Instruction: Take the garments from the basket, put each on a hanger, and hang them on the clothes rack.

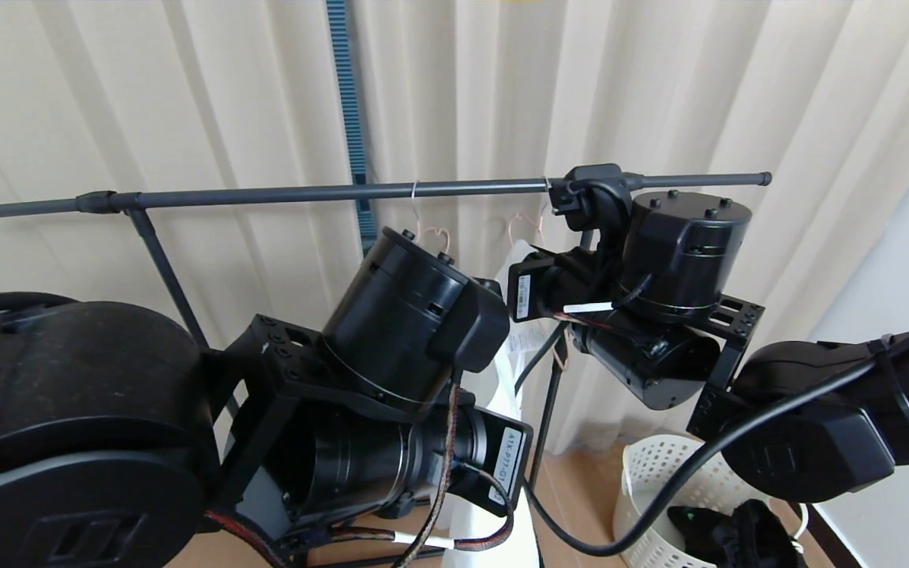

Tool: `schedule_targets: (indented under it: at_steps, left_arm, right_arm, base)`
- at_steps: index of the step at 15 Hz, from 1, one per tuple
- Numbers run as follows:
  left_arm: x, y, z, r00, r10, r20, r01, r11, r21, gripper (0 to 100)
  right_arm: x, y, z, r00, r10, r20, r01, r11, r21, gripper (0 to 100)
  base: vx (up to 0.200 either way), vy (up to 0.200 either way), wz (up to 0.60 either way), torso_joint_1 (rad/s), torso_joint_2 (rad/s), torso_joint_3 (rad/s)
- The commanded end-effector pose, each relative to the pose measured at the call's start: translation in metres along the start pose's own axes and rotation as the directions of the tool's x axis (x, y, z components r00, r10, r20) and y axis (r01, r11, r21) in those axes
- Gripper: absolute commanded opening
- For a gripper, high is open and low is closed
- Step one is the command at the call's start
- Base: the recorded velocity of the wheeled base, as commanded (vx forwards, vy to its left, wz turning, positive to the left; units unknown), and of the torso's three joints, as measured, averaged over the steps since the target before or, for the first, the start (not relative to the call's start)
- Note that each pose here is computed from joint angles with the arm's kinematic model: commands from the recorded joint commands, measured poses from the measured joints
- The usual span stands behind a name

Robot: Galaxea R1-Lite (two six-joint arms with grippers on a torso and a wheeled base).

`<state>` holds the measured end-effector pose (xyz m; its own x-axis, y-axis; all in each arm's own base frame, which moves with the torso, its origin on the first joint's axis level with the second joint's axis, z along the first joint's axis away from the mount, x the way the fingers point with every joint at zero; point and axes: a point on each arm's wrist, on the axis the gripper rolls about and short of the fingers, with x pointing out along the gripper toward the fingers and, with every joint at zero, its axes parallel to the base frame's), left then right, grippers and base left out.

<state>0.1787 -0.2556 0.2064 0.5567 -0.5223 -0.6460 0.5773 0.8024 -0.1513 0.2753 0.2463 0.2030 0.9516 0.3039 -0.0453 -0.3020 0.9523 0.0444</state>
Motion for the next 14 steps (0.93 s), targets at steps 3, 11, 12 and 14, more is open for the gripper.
schedule_targets:
  at_steps: [3,11,12,14]
  left_arm:
    - [0.008,0.006,-0.006,0.999,0.035,-0.027,-0.035,0.999,-0.003,0]
    - [-0.004,0.061,0.021,0.966,0.251,0.070,-0.240,0.962,-0.131,0]
    - [-0.005,0.062,0.027,0.964,0.251,0.089,-0.238,0.961,-0.139,0]
    - [-0.005,0.060,0.034,0.963,0.243,0.112,-0.230,0.966,-0.122,0]
  right_arm:
    - [-0.002,-0.003,0.001,1.000,-0.006,-0.003,0.006,1.000,-0.001,0]
    - [-0.041,-0.033,0.037,0.999,-0.048,-0.008,0.048,0.998,-0.035,0]
    - [-0.050,-0.036,0.039,0.999,-0.047,-0.019,0.045,0.996,-0.080,0]
    - [-0.069,-0.044,0.037,0.995,-0.052,-0.079,0.038,0.984,-0.176,0]
  base:
    - [0.000,0.000,0.00,0.000,0.00,0.000]
    - [0.000,0.000,0.00,0.000,0.00,0.000]
    - [0.000,0.000,0.00,0.000,0.00,0.000]
    - [0.000,0.000,0.00,0.000,0.00,0.000]
